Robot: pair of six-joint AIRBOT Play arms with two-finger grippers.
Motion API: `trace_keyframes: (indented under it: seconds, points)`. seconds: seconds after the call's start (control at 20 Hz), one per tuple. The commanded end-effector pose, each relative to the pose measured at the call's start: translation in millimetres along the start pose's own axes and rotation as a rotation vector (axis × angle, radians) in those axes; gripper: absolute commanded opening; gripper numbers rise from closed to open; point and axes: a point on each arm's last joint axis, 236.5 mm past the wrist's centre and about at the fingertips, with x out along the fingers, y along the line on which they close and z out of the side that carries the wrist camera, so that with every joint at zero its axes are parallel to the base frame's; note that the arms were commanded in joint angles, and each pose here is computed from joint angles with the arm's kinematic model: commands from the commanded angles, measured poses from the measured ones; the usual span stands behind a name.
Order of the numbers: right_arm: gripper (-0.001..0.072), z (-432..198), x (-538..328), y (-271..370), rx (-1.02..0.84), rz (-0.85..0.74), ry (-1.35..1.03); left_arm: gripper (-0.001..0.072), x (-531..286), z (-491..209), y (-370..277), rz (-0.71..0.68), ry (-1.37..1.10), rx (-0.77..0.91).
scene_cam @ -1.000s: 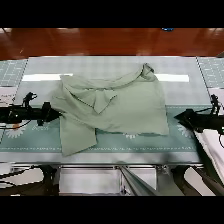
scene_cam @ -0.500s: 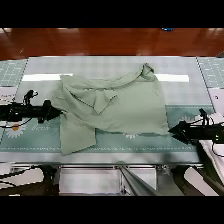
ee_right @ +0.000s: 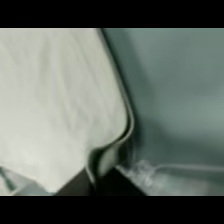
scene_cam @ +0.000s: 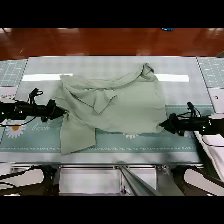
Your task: Fold the shirts.
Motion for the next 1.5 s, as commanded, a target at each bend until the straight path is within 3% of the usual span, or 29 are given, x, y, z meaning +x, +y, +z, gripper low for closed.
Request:
trace_keyframes:
  seconds: [0.0,0.15,0.35,0.45,0.6,0.8,1.05,1.3,1.45]
  points:
    - [0.0025,10,0,38,-0.134,0.039,0.024,0.0022,-10,7,-16,-0.027,-0.013,0.031]
    - [0.0025,41,-45,94,-0.293,0.091,-0.041,0.0022,-62,40,-69,-0.111,-0.161,0.131]
    - [0.0025,94,-180,223,-0.594,0.128,-0.439,0.0021,-203,76,-197,-0.291,-0.557,0.374]
    - [0.0025,79,-261,292,-0.769,0.143,-0.631,0.0022,-267,51,-267,-0.399,-0.682,0.487]
    - [0.0025,33,-375,356,-0.948,0.075,-0.971,0.0021,-351,-2,-339,-0.378,-0.945,0.733]
    - [0.0025,-42,-456,383,-1.023,0.026,-1.229,0.0021,-425,-81,-389,-0.334,-1.2,0.931]
    - [0.0025,-130,-482,365,-1.05,-0.053,-1.347,0.0021,-445,-169,-411,-0.192,-1.374,1.095]
    - [0.0025,-160,-474,307,-0.926,-0.235,-1.297,0.0021,-462,-231,-367,0.046,-1.498,1.071]
    - [0.0025,-156,-467,292,-0.865,-0.252,-1.266,0.0021,-482,-251,-337,0.062,-1.552,0.991]
